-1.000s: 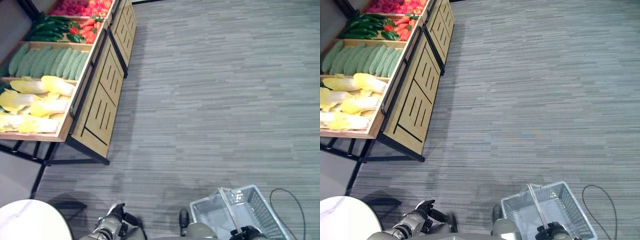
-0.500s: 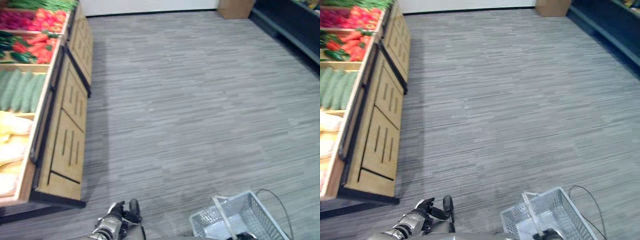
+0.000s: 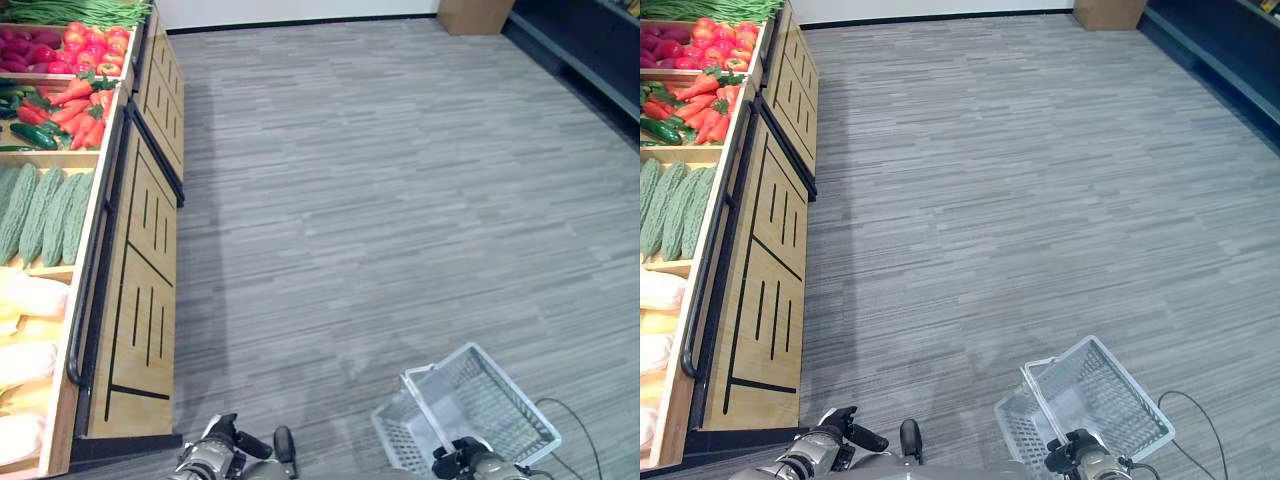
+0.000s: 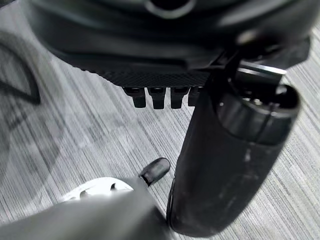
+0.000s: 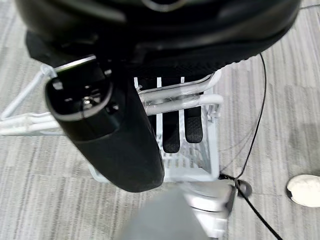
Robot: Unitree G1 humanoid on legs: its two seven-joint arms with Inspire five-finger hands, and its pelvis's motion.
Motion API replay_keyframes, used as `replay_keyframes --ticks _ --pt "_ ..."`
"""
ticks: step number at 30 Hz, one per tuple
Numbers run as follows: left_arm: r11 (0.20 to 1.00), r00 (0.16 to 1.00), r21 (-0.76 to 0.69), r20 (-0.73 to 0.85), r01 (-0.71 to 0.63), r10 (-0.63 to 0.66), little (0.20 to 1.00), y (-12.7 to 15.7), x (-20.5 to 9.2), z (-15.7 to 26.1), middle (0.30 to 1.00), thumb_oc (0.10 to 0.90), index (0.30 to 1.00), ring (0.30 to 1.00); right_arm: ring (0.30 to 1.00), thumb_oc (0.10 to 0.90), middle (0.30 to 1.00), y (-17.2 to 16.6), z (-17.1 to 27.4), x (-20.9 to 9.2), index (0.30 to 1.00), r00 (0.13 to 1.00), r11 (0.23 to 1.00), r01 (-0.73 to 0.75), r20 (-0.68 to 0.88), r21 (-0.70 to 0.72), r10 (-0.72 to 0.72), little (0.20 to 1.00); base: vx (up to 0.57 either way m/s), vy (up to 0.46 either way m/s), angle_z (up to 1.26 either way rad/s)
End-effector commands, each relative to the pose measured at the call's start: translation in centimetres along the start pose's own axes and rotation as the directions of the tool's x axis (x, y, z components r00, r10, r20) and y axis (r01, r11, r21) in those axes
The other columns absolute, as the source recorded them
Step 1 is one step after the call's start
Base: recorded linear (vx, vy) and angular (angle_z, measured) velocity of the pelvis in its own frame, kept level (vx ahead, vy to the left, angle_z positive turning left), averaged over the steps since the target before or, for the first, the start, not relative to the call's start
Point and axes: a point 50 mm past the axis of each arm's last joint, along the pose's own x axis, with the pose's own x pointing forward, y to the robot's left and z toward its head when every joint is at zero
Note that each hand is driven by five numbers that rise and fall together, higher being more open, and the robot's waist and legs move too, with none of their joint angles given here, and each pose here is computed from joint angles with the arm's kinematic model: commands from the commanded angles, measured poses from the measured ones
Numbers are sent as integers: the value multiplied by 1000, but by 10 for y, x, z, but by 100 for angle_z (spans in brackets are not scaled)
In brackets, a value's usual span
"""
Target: Get the vegetables into the basket
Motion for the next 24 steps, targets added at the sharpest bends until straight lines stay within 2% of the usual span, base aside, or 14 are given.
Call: replay_keyframes --ticks 1,6,13,24 --pt "999 995 24 -85 -49 51 1000 20 1 -22 1000 900 1000 1000 300 400 300 -8 -9 0 300 999 1000 16 -29 -13 -16 300 259 -22 10" --pt "998 995 47 -85 -51 55 1000 21 1 -23 1000 900 1000 1000 300 400 300 -3 -13 -1 300 999 1000 4 -43 -14 -4 300 234 -52 15" --pt "995 996 85 -74 -45 51 1000 17 1 -20 1000 900 1000 1000 300 400 300 -1 -18 -1 300 998 1000 11 -54 20 -9 300 71 -54 75" --pt "997 995 74 -97 -25 32 1000 7 0 -28 1000 900 1000 1000 300 400 300 -4 -18 -1 300 998 1000 21 -54 3 -21 300 60 -69 8"
